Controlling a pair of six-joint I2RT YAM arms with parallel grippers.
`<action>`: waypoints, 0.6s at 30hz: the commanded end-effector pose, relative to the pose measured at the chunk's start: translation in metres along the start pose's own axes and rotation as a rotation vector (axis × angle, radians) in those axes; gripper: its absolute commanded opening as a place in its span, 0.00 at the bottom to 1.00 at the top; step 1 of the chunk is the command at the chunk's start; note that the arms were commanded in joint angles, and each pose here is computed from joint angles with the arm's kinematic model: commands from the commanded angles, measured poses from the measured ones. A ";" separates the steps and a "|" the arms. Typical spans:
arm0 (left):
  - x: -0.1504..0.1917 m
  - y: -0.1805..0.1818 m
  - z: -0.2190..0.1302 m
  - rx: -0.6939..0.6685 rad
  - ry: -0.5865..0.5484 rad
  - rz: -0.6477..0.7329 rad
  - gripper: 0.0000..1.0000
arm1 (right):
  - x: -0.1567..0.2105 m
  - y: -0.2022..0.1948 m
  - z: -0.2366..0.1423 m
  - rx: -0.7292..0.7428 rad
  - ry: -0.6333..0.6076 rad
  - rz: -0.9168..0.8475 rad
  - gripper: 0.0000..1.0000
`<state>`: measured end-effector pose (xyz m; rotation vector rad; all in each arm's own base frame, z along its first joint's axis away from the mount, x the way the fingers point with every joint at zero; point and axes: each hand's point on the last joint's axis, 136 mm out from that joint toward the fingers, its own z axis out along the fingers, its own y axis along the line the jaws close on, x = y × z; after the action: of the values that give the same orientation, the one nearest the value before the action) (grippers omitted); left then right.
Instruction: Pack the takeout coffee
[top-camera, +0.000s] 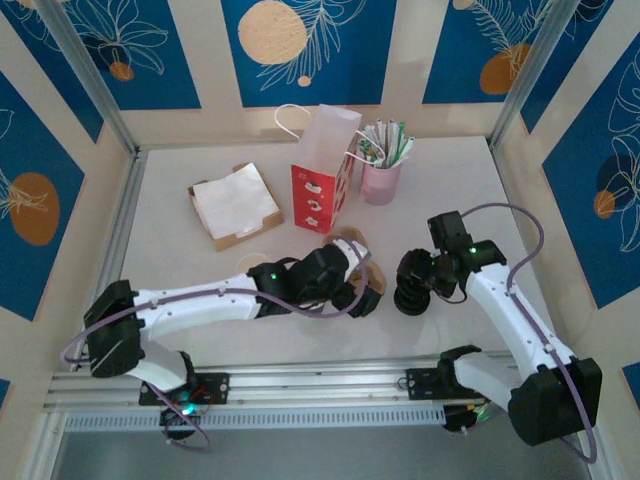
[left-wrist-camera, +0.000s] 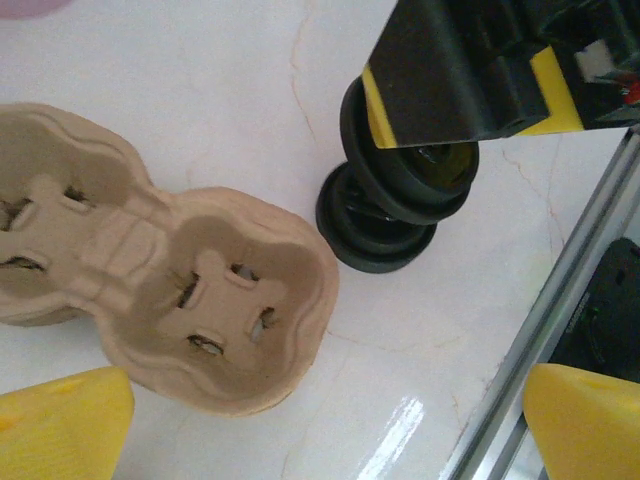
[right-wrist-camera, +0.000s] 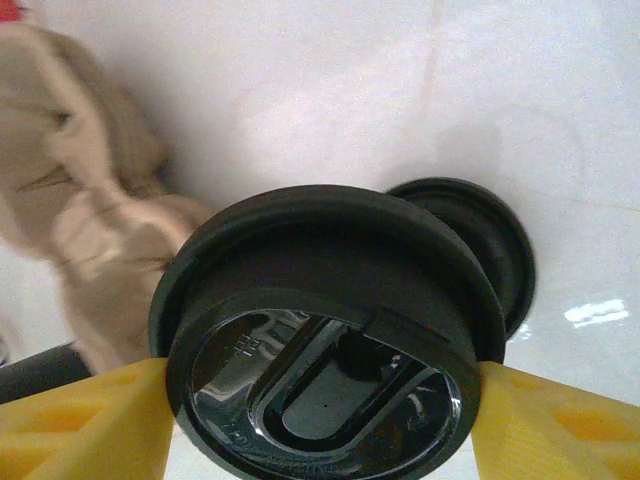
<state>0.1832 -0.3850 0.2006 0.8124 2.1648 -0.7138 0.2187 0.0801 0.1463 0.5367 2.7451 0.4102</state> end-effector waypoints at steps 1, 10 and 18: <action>-0.008 0.013 -0.023 -0.037 -0.063 -0.036 1.00 | 0.007 0.026 -0.021 -0.087 0.030 -0.082 0.71; 0.000 0.048 -0.079 -0.039 -0.137 -0.144 1.00 | 0.018 0.081 -0.042 -0.147 0.070 -0.290 0.71; 0.017 0.090 -0.128 -0.056 -0.222 -0.296 1.00 | 0.042 0.126 -0.039 -0.170 0.152 -0.456 0.71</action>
<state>0.1903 -0.2466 0.2535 0.4048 2.0609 -0.8174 0.2136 0.1890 0.2085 -0.0864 2.8000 0.5638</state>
